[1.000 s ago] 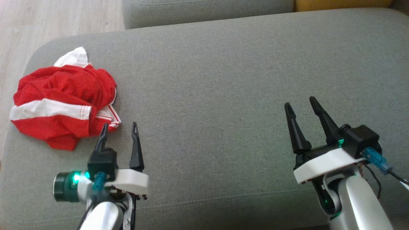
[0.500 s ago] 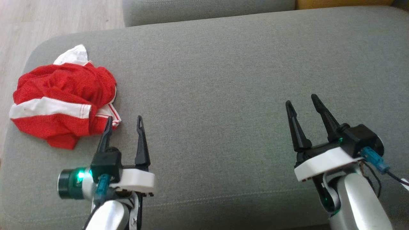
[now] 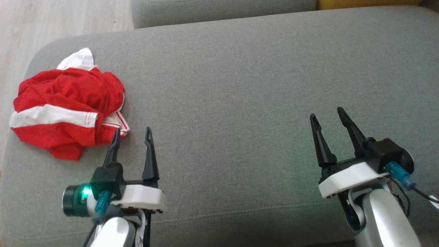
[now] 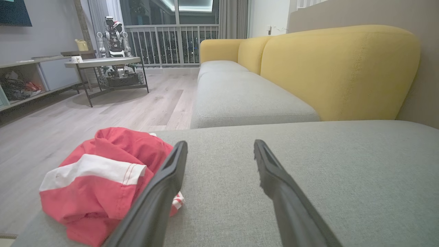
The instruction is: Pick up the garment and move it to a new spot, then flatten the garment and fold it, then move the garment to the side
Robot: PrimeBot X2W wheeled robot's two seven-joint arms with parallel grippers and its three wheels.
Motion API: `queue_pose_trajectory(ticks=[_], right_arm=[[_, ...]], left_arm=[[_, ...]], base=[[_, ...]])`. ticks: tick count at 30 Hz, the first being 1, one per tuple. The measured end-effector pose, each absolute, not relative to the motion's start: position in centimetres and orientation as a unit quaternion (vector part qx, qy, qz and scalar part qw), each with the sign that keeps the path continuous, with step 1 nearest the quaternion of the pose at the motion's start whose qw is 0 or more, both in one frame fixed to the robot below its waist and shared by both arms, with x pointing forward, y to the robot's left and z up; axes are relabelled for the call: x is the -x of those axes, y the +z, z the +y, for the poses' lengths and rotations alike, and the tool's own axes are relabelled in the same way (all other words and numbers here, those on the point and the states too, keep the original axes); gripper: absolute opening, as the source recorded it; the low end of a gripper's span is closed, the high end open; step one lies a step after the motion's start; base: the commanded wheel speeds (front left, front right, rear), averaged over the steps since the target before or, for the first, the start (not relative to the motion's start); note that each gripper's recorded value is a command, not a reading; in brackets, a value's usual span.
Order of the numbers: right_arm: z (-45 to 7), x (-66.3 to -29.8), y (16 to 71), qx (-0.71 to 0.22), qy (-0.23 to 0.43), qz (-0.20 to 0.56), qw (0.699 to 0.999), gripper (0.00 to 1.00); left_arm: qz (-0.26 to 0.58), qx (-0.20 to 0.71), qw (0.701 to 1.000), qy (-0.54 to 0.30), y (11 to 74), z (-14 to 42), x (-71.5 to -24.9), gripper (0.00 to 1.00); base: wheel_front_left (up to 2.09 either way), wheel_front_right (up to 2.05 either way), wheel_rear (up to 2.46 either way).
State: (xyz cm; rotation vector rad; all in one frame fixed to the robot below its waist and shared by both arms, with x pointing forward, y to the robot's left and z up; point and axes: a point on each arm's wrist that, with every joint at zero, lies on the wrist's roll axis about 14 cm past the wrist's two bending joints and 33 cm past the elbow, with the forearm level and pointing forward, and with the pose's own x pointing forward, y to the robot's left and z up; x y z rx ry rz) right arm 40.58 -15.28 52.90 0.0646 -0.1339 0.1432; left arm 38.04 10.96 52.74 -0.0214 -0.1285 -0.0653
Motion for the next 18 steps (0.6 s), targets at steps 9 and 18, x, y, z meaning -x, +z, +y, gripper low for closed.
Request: queue_pose_trajectory(ticks=[9, 18], right_arm=[[-15.5, -40.6, 52.9, -0.049, 0.067, -0.066, 0.994, 1.0], [-15.6, -41.1, 53.8, -0.062, 0.064, -0.08, 0.993, 1.0]], left_arm=[[-0.035, 0.017, 0.999, -0.029, 50.8, 11.4, -38.0, 1.0], [-0.032, 0.018, 0.999, -0.023, 50.5, 12.0, -38.1, 1.0]], base=[[0.0, 0.0, 0.0], [0.0, 0.0, 0.0]])
